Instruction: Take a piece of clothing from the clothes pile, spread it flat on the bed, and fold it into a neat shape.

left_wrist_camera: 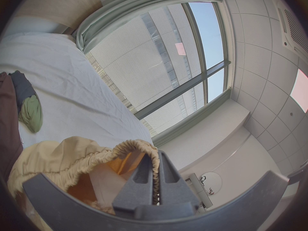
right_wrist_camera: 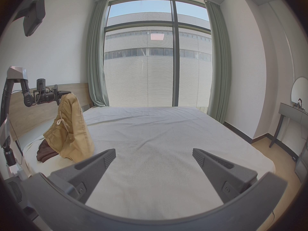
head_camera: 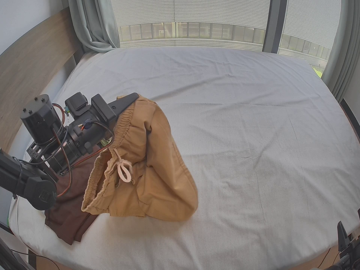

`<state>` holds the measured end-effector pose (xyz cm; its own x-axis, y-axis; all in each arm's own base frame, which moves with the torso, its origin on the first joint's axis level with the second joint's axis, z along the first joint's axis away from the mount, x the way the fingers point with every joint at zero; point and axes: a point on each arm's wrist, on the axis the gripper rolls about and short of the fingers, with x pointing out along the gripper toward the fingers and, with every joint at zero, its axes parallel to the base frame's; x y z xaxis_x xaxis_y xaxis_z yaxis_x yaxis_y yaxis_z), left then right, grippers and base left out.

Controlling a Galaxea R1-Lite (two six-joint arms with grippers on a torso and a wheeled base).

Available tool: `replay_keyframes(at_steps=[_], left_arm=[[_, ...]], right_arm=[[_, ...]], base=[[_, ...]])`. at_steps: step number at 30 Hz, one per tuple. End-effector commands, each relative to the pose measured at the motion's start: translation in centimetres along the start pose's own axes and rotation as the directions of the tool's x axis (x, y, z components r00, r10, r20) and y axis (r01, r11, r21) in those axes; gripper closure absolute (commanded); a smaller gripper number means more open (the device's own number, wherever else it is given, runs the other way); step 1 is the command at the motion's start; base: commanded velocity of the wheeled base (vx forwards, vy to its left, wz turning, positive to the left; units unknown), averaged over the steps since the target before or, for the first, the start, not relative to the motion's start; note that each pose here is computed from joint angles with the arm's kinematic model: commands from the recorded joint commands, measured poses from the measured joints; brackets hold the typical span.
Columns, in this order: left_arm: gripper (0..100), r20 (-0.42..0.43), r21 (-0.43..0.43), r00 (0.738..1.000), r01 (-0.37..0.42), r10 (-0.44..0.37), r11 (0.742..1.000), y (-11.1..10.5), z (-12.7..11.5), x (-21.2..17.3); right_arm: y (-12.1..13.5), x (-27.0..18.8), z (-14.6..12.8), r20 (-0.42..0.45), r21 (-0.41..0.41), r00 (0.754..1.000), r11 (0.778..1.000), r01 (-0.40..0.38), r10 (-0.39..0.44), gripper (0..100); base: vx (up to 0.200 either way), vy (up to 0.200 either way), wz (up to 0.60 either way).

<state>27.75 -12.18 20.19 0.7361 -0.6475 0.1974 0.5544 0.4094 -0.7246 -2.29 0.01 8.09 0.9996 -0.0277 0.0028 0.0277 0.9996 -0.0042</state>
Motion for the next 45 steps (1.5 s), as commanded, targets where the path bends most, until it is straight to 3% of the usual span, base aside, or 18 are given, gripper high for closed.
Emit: replay_keyframes(at_steps=[1,14,30,37,45], left_arm=[[100,-0.005,-0.002,1.000,0.013,-0.013,1.000,-0.3,-0.2,0.2],[100,-0.019,-0.007,0.996,0.083,-0.083,0.997,-2.4,-1.1,1.8],[100,-0.069,-0.077,0.981,0.178,-0.184,0.981,-4.7,-4.5,5.9],[100,-0.082,-0.189,0.958,0.257,-0.276,0.948,-7.0,-5.9,7.7],[100,-0.119,-0.228,0.924,0.330,-0.362,0.916,-9.6,-8.4,9.5]], right_arm=[[0.0,0.0,-0.5,-0.004,0.000,1.000,1.000,0.000,0.000,0],[0.0,0.0,-0.5,-0.006,0.000,1.000,1.000,0.000,0.000,0],[0.0,0.0,-0.5,-0.004,0.000,1.000,1.000,0.001,-0.001,0],[0.0,0.0,-0.5,-0.006,0.000,1.000,1.000,0.001,-0.001,0],[0.0,0.0,-0.5,-0.006,0.000,1.000,1.000,0.001,-0.001,0]], base=[[0.000,0.000,0.00],[0.000,0.000,0.00],[0.000,0.000,0.00],[0.000,0.000,0.00],[0.000,0.000,0.00]])
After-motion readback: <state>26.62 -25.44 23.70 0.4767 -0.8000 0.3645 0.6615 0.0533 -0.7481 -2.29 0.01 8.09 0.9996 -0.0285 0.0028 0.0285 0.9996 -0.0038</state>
